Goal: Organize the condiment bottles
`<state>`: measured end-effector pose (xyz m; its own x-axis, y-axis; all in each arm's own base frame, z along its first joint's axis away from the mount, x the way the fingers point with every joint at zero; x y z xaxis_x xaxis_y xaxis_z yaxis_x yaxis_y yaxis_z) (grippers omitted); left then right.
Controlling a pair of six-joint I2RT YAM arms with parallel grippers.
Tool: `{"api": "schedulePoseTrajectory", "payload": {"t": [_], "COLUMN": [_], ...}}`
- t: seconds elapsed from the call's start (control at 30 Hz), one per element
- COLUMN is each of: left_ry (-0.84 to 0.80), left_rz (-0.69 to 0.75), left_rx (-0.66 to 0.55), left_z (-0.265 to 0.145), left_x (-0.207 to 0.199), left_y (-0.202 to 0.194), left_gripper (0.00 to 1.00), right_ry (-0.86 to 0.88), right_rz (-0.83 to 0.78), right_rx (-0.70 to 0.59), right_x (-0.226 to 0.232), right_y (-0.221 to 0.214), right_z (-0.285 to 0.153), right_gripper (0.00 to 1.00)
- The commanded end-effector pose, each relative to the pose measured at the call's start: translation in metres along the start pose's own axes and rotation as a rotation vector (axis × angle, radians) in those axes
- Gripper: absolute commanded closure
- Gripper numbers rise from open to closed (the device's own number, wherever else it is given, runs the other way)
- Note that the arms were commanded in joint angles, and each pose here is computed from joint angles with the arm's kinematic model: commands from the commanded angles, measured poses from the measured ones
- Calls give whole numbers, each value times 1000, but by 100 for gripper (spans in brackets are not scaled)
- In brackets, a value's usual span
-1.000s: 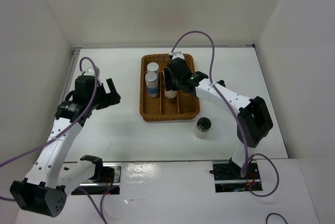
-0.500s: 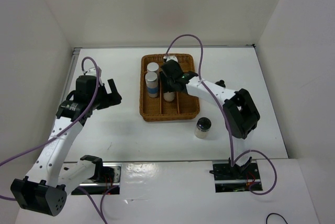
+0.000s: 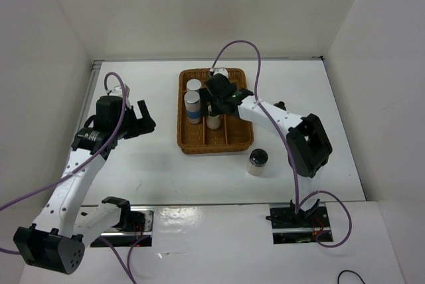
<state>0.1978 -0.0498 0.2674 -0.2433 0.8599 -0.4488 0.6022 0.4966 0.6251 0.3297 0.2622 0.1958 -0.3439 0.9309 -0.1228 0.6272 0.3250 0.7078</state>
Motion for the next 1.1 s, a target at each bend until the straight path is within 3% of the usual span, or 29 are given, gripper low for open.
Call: {"api": "schedulePoseTrajectory", "payload": {"t": [0.0,0.27,0.47,0.57,0.73,1.07], "left_ry": [-70,-114,-119,-124,-124,-124], "left_rz": [23,44,45,45,45,45], "left_rx": [-19,11,3,-4,-5,-5], "left_z": [-2,2,0,-2,-2,0], "left_x": [-2,-4,-5,-5,-5,-4], "left_y": [0,-2,-2,-2,-2,-3], "left_gripper": [0,0,0,0,0,0], "right_ry": [-90,-326,-417,-411,-412,-342], "right_rz": [70,243,535,587,569,529], "right_rx": [-133,-278,-157,-99,-26,-3], "right_x": [-25,-101,-199,-220,-221,-209], "right_y": [31,24,-23,-45,-51,-43], "right_z": [-63,-163,-145,-134,-114,-85], "right_gripper": [2,2,10,14,18,20]}}
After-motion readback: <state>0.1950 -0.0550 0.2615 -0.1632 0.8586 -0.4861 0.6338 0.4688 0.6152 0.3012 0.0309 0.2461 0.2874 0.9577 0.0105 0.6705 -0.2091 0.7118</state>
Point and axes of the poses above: each gripper's point midway between its finger pads, its own z axis out along the fingers, its own x axis along the line the jaws close on, y = z × x, the point moved 10 cm from there along -z, back along the fingers, and after that the axes turned 12 degrees about -z, right-handed, at the moved point
